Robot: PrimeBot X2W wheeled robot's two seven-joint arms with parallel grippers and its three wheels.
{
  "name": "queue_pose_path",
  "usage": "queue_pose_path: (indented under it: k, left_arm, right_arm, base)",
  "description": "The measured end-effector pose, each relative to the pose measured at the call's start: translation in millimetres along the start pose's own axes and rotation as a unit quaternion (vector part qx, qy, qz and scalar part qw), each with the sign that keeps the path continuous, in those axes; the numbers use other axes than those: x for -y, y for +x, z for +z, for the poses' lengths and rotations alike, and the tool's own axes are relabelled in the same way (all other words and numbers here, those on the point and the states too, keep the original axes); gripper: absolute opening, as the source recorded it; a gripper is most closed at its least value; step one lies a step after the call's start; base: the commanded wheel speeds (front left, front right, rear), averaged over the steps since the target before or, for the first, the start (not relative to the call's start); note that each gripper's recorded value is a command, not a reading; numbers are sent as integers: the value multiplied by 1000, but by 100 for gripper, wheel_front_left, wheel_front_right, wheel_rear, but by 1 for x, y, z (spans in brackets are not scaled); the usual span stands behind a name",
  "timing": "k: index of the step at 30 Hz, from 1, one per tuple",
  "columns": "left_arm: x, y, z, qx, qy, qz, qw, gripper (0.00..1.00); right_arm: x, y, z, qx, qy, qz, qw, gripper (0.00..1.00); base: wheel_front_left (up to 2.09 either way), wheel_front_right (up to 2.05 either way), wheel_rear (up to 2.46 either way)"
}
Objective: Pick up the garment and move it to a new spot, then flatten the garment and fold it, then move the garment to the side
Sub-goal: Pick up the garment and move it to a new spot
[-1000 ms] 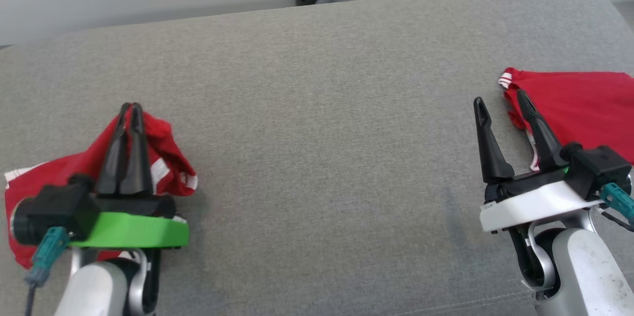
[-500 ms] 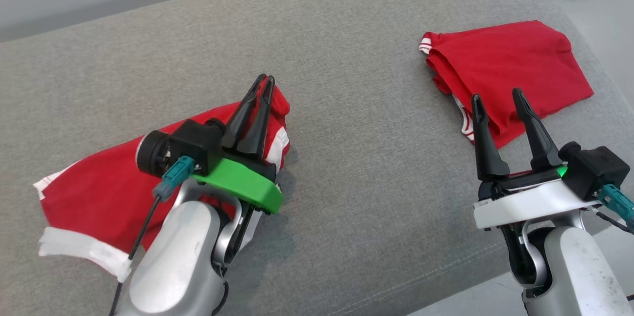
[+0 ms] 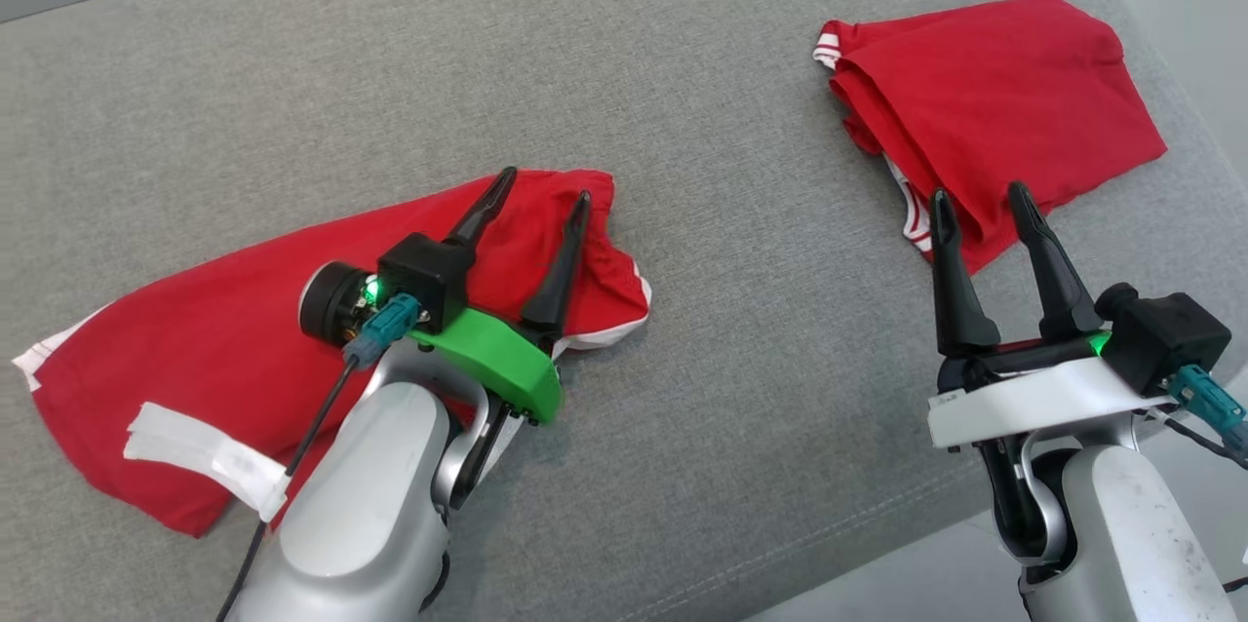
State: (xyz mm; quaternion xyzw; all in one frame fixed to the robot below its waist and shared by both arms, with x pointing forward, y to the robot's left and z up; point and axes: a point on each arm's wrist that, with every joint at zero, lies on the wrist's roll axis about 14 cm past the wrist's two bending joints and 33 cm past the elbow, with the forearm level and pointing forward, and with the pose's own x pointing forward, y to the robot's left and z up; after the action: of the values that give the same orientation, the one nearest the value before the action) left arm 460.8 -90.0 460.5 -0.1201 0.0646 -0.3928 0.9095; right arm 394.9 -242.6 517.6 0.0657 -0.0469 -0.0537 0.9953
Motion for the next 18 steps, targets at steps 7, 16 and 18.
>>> queue_pose_path:
  k: [7, 16, 18]
  left_arm:
    - [-31, -24, 48, 77, 28, 60, 995, 100]
    - [-97, -109, 103, 151, 64, 211, 964, 100]
    - [-109, -130, 107, 155, 70, 239, 956, 100]
  right_arm:
    - [-15, 8, 1, 5, 7, 24, 1000, 100]
    - [-43, 13, 0, 2, 16, 67, 998, 100]
    - [-49, 14, 0, 0, 17, 77, 997, 100]
  base:
    - [0, 0, 0]
    - [0, 0, 0]
    - [0, 0, 0]
